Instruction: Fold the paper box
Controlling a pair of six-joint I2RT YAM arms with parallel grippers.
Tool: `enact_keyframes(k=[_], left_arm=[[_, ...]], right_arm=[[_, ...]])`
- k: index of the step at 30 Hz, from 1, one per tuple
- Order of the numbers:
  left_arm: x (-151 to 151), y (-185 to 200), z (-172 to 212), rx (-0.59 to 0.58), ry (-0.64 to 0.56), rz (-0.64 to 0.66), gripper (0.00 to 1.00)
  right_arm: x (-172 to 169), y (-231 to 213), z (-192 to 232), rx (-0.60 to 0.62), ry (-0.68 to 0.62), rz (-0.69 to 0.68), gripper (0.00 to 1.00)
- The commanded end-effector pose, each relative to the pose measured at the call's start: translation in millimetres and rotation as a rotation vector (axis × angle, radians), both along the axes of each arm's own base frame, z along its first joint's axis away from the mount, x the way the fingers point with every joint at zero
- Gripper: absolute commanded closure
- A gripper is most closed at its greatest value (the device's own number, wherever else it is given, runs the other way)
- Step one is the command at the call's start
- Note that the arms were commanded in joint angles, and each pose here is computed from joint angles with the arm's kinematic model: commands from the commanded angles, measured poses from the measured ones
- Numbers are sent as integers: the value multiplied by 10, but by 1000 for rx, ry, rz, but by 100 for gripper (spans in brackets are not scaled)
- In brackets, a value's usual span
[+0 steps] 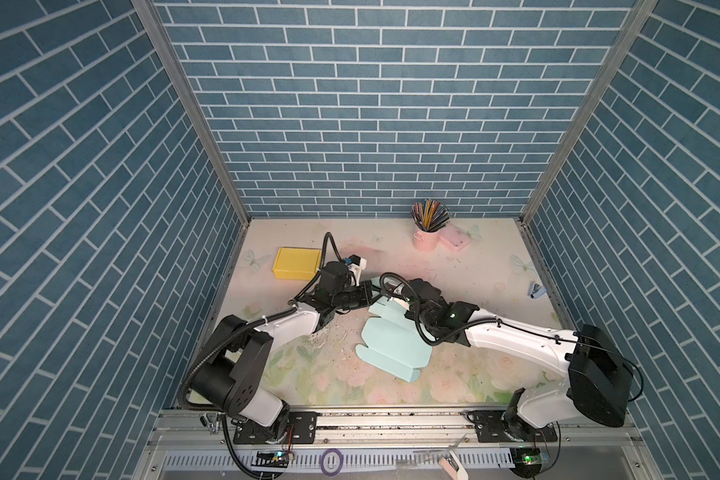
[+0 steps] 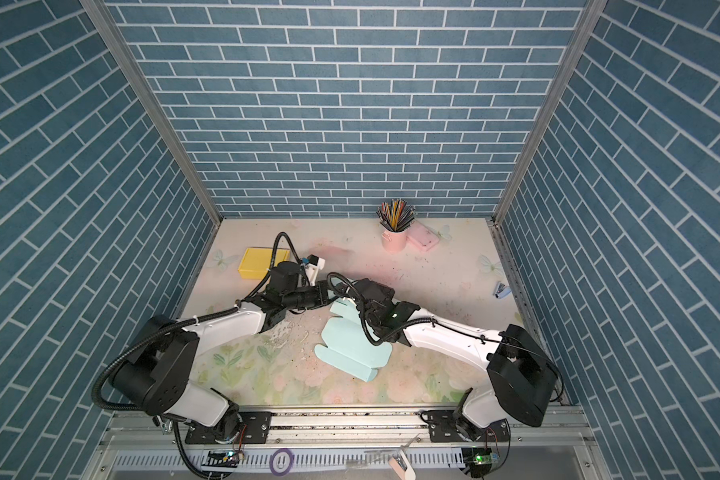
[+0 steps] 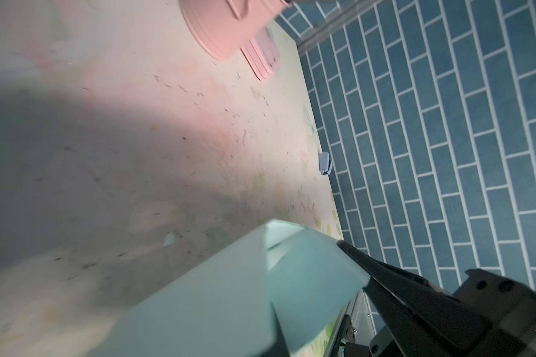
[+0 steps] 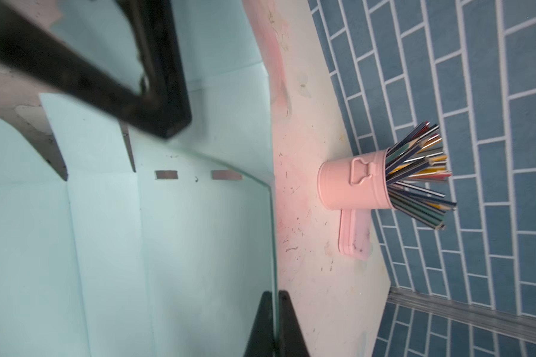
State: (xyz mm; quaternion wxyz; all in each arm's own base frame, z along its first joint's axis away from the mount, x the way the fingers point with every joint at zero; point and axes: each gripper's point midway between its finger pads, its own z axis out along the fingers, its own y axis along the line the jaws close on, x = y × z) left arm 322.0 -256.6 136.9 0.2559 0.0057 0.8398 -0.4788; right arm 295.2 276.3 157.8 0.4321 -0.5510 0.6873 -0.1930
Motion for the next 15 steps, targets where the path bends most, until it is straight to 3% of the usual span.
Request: enact_keyframes(k=[1,8,15], left_arm=[[-115,249,-135,3,15,24,98],[-240,523,-532,32,33,136,98],[12,433,-587,14,-25,182,96]], right_arm=[[120,-19,219,-72,-153,-21,100],[102,129,190,-100,-180,7,100],[27,221,140,-120,-184,25,100]])
